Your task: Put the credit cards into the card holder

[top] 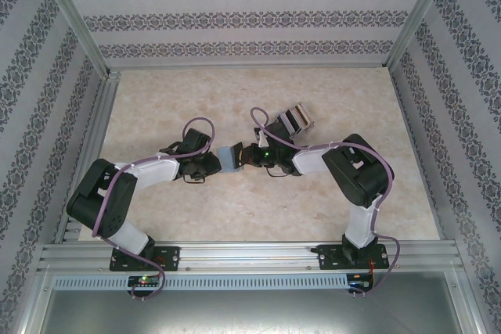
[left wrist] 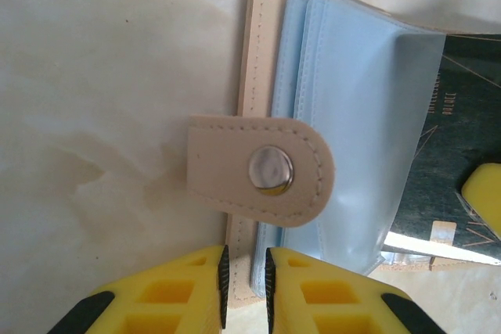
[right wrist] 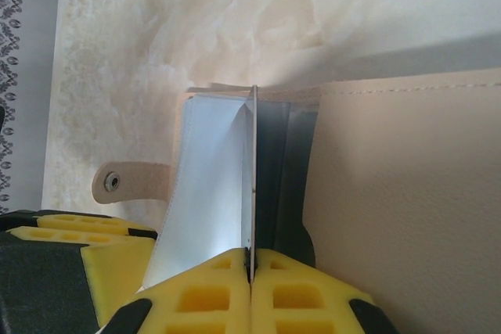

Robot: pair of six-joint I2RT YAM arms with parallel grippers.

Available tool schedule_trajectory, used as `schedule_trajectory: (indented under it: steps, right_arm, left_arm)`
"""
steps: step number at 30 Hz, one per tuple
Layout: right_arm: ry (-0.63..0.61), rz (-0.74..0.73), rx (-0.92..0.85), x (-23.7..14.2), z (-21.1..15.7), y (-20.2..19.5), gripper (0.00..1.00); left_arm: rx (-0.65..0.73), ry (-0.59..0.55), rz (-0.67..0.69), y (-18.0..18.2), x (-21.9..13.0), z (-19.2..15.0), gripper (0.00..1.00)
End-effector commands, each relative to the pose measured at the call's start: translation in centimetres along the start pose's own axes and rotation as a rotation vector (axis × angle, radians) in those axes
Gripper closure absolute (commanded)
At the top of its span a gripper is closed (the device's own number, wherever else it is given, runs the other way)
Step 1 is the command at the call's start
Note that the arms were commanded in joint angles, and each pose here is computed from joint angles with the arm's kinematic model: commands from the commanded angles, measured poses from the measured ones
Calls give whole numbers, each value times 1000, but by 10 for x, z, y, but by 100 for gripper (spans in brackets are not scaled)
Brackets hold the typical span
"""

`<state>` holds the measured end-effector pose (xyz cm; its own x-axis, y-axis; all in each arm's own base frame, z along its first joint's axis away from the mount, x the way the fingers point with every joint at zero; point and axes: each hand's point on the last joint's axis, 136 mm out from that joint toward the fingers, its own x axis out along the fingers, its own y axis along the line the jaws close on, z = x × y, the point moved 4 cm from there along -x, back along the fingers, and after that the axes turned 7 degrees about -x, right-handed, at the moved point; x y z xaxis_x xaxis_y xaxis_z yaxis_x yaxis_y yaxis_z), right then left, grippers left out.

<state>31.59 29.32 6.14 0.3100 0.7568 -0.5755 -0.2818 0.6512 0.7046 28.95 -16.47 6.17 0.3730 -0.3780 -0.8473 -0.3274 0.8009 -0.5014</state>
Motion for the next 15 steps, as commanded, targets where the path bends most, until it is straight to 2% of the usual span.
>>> schedule_trajectory:
  steps: [1,5,15]
  right_arm:
    - [37,-60,-36,3,-14,-7,80]
    - [38,-112,-91,-8,-10,-4,69]
    - [117,-191,-157,-16,-3,-1,57]
  left_arm:
    - [10,-7,-15,-10,-2,3,77]
    - [13,-12,-9,-9,-3,3,77]
    - [18,-12,-13,-12,-3,4,77]
